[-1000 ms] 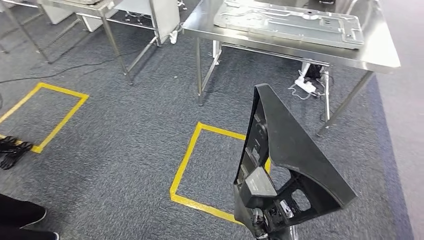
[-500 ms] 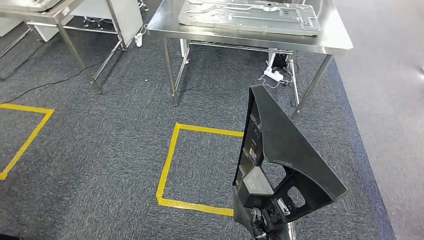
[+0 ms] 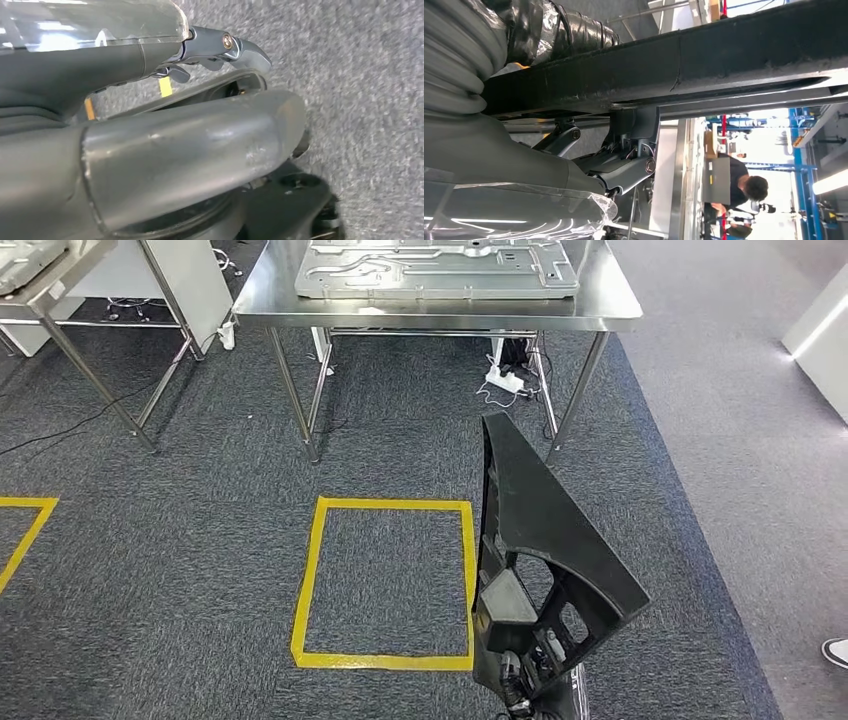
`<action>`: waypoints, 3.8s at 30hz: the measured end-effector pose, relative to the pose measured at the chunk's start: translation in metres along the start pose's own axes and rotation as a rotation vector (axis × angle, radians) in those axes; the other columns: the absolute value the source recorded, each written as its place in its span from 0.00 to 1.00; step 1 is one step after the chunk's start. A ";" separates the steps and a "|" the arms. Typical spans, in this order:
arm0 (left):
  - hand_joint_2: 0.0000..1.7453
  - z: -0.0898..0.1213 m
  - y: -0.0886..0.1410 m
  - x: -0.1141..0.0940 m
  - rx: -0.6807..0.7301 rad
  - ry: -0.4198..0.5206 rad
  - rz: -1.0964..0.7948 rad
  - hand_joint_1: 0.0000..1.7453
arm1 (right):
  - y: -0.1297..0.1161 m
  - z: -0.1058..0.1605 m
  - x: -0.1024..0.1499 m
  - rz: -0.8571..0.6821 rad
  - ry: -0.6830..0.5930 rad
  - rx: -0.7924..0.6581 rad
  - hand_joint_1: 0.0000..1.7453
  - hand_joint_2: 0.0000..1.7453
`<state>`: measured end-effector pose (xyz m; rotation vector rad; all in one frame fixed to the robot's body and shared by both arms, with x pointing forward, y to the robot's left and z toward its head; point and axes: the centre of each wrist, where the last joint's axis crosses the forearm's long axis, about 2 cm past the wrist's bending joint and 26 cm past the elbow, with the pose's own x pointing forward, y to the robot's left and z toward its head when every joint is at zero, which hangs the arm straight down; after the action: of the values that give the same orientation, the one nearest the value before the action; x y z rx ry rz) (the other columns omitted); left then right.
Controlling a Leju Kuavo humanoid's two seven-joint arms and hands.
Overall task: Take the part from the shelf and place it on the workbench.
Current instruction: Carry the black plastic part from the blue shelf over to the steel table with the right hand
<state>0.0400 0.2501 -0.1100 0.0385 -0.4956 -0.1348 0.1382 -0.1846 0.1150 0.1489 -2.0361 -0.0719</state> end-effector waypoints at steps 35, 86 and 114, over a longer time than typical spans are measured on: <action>0.00 0.001 0.009 -0.006 -0.001 0.018 -0.026 0.00 | 0.011 0.002 -0.008 -0.008 0.048 0.004 1.00 1.00; 0.00 -0.001 0.026 -0.005 0.017 0.036 0.013 0.00 | 0.011 -0.017 -0.018 0.302 0.083 -0.065 1.00 1.00; 0.00 -0.004 0.035 0.000 -0.001 0.054 -0.017 0.00 | -0.007 -0.100 -0.017 1.078 -0.137 -0.073 1.00 1.00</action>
<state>0.0456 0.2846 -0.1111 0.0447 -0.4415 -0.1502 0.2358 -0.1882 0.1444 -1.0152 -1.9955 0.5253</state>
